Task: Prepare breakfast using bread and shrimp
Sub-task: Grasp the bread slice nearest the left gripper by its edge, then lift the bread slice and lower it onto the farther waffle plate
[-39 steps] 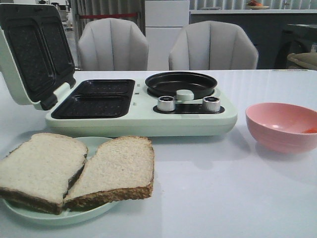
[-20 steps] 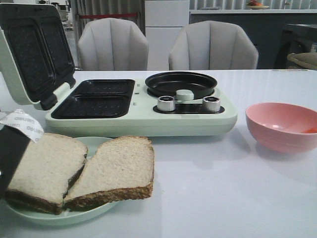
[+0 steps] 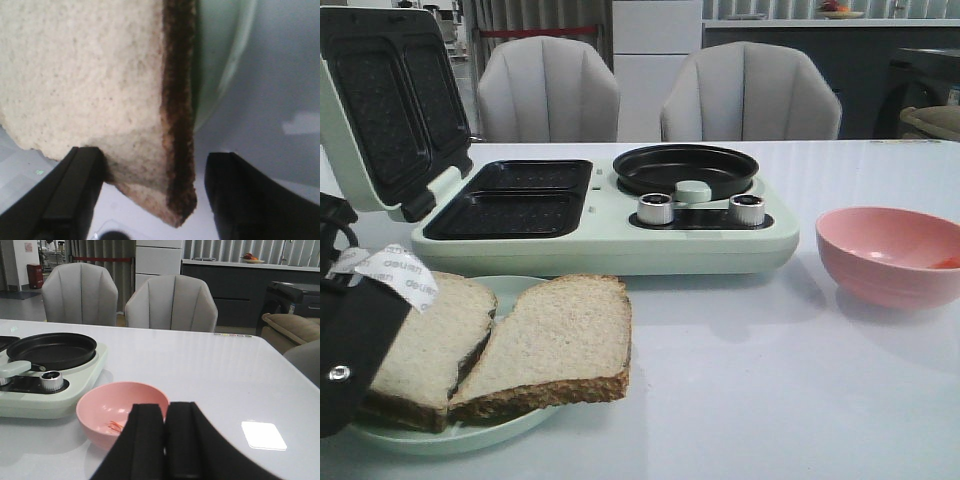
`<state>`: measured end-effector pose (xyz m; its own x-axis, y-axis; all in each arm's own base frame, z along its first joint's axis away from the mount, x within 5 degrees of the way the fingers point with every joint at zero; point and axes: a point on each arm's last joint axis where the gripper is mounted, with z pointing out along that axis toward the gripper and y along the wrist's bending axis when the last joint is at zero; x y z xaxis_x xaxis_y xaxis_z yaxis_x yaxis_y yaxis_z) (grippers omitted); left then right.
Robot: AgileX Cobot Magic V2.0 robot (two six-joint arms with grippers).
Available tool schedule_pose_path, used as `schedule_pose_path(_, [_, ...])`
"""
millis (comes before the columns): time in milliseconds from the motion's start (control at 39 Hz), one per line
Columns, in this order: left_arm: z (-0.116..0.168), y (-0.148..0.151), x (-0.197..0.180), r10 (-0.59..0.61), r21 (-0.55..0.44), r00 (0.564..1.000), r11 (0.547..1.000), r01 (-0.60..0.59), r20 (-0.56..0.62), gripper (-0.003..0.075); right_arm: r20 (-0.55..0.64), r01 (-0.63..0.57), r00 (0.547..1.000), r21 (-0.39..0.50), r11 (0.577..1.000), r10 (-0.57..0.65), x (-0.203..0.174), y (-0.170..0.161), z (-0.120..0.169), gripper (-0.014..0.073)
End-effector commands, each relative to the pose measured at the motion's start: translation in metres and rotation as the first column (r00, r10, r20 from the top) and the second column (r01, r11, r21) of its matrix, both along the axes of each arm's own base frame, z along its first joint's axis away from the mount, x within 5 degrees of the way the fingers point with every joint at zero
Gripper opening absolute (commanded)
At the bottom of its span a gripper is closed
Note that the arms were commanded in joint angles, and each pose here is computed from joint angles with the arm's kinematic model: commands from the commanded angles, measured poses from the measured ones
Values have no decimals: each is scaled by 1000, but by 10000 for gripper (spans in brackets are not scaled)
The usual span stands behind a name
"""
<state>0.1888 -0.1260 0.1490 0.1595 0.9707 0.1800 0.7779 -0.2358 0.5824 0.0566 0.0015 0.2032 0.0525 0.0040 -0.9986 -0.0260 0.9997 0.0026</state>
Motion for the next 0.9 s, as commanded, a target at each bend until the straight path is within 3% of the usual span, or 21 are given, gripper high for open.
schedule_pose_path(0, [8, -5, 5, -3, -49, 1000, 999, 4, 26, 417, 117, 6, 993, -15, 1000, -4, -4, 0, 14, 142])
schedule_pose_path(102, [8, -4, 10, 6, -39, 999, 999, -5, 33, 349, 117, 6, 993, -15, 1000, -4, -4, 0, 14, 142])
schedule_pose_path(256, [10, -3, 12, 19, -22, 999, 1000, -18, 45, 164, 117, 6, 993, -15, 1000, -4, -4, 0, 14, 142])
schedule_pose_path(333, [12, -1, 13, 30, -9, 998, 1000, -30, 57, 111, 117, 6, 993, -15, 1000, -4, -4, 0, 14, 142])
schedule_pose_path(564, [30, 5, 10, 66, -33, 991, 997, -63, 120, 114, 117, 6, 993, -15, 1000, -4, -4, 0, 14, 142])
schedule_pose_path(871, [83, 10, 2, 120, -153, 953, 985, -79, 278, 114, 117, 6, 993, -15, 1000, -4, -4, 0, 14, 142])
